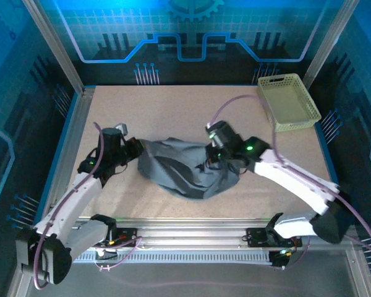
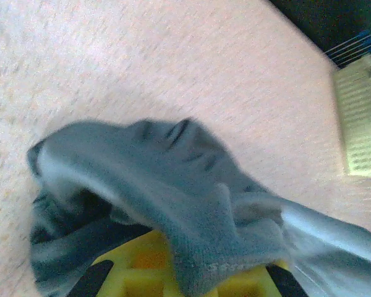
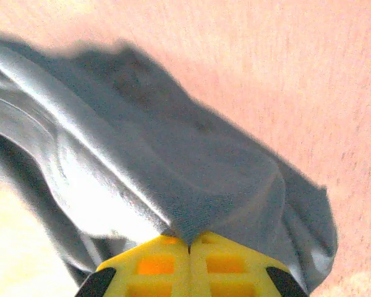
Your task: Fold the inside-out t-shirt
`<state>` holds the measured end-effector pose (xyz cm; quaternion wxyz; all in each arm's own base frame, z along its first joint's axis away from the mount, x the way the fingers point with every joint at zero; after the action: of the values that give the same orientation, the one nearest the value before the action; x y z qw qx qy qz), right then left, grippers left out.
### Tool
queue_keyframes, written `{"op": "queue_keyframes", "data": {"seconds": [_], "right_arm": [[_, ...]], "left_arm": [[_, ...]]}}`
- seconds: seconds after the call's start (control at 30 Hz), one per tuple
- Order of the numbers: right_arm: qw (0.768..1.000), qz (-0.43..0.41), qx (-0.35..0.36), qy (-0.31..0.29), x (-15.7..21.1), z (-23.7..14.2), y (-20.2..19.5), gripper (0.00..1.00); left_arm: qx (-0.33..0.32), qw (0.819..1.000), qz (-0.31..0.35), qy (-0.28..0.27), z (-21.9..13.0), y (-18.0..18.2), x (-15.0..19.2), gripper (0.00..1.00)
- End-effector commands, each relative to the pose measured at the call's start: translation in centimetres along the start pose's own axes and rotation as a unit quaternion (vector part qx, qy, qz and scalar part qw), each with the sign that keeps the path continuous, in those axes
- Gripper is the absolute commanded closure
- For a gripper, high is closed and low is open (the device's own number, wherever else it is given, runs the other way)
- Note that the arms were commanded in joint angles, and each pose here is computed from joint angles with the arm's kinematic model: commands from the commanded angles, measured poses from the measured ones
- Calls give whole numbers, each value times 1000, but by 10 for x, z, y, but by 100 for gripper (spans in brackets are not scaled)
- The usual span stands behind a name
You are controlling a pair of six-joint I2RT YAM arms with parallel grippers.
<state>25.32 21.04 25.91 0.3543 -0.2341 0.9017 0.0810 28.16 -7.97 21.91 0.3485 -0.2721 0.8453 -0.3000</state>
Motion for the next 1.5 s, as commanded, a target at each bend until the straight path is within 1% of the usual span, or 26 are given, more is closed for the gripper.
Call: {"op": "queue_keyframes", "data": {"seconds": [0.0, 0.07, 0.1, 0.13, 0.2, 0.23, 0.3, 0.37, 0.4, 0.47, 0.53, 0.6, 0.63, 0.73, 0.8, 0.9, 0.97, 1.03, 1.1, 1.2, 1.27, 1.33, 1.37, 1.4, 1.43, 1.47], "right_arm": [[996, -7, -34, -77, -31, -76, -10, 100], [992, -3, -38, -116, -39, -109, -17, 100], [991, 1, -45, -127, -40, -119, -20, 100], [990, 8, -50, -133, -38, -125, -22, 100], [990, 19, -55, -129, -29, -121, -25, 100], [991, 26, -57, -121, -23, -112, -25, 100], [993, 42, -69, -86, -7, -77, -25, 100], [995, 60, -71, -31, 9, -32, -27, 100], [996, 64, -68, -6, 17, -13, -28, 100], [995, 68, -42, 52, 30, 27, -35, 100], [993, 62, -19, 97, 38, 59, -42, 100], [992, 61, -8, 107, 33, 75, -47, 100], [993, 59, -14, 106, 27, 82, -45, 100], [995, 51, -22, 85, 2, 82, -42, 100], [996, 48, -6, 70, -12, 79, -46, 100], [997, 37, 34, 50, -26, 58, -58, 100], [999, 21, 39, 7, -33, 27, -60, 100], [998, 12, 44, -39, -38, -8, -64, 100], [994, 6, 41, -99, -46, -52, -66, 100], [983, -7, 0, -184, -64, -120, -58, 100], [971, -20, -40, -236, -72, -168, -48, 100], [957, -27, -62, -283, -74, -205, -43, 100], [952, -25, -66, -299, -74, -219, -42, 100], [950, -20, -66, -303, -72, -226, -43, 100], [951, -19, -67, -301, -71, -228, -42, 100], [953, -18, -67, -295, -69, -225, -42, 100]], "left_arm": [[63, 995, 49, -67, -54, -52, -35, 100], [90, 987, 73, -109, -82, -68, -46, 100], [92, 985, 74, -127, -90, -68, -49, 100], [91, 984, 70, -139, -92, -66, -50, 100], [78, 986, 59, -135, -83, -55, -46, 100], [54, 990, 48, -123, -70, -44, -42, 100], [-6, 996, 33, -86, -38, -21, -35, 100], [-74, 996, 29, -31, 0, 3, -25, 100], [-100, 994, 30, -7, 15, 10, -22, 100], [-161, 984, 40, 63, 43, 24, -13, 100], [-201, 974, 43, 95, 58, 33, -10, 100], [-210, 972, 41, 93, 62, 36, -10, 100], [-210, 973, 39, 84, 60, 37, -12, 100], [-209, 976, 36, 59, 54, 36, -17, 100], [-199, 978, 34, 46, 48, 33, -19, 100], [-146, 989, 30, 5, 29, 21, -23, 100], [-90, 994, 35, -44, 2, 4, -30, 100], [-43, 994, 44, -96, -30, -11, -38, 100], [6, 990, 42, -137, -65, -31, -47, 100], [109, 982, 45, -147, -118, -81, -56, 100], [194, 968, 56, -147, -155, -118, -59, 100], [260, 951, 74, -154, -186, -143, -60, 100], [275, 945, 81, -157, -196, -150, -60, 100], [272, 945, 83, -162, -200, -151, -62, 100], [262, 947, 84, -166, -198, -149, -64, 100], [239, 953, 82, -168, -189, -142, -65, 100]]}}
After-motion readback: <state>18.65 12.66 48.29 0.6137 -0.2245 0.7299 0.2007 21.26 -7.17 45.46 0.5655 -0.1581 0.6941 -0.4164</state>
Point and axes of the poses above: each hand's point on the last joint's axis, 136 mm out from that joint toward the fingers, its own z axis out along the fingers, its own y axis along the line the jaws close on, x = y × z, the point moved 4 cm from there along -z, back along the fingers, and after that the axes turned 11 degrees about -z, right-handed, at the moved point
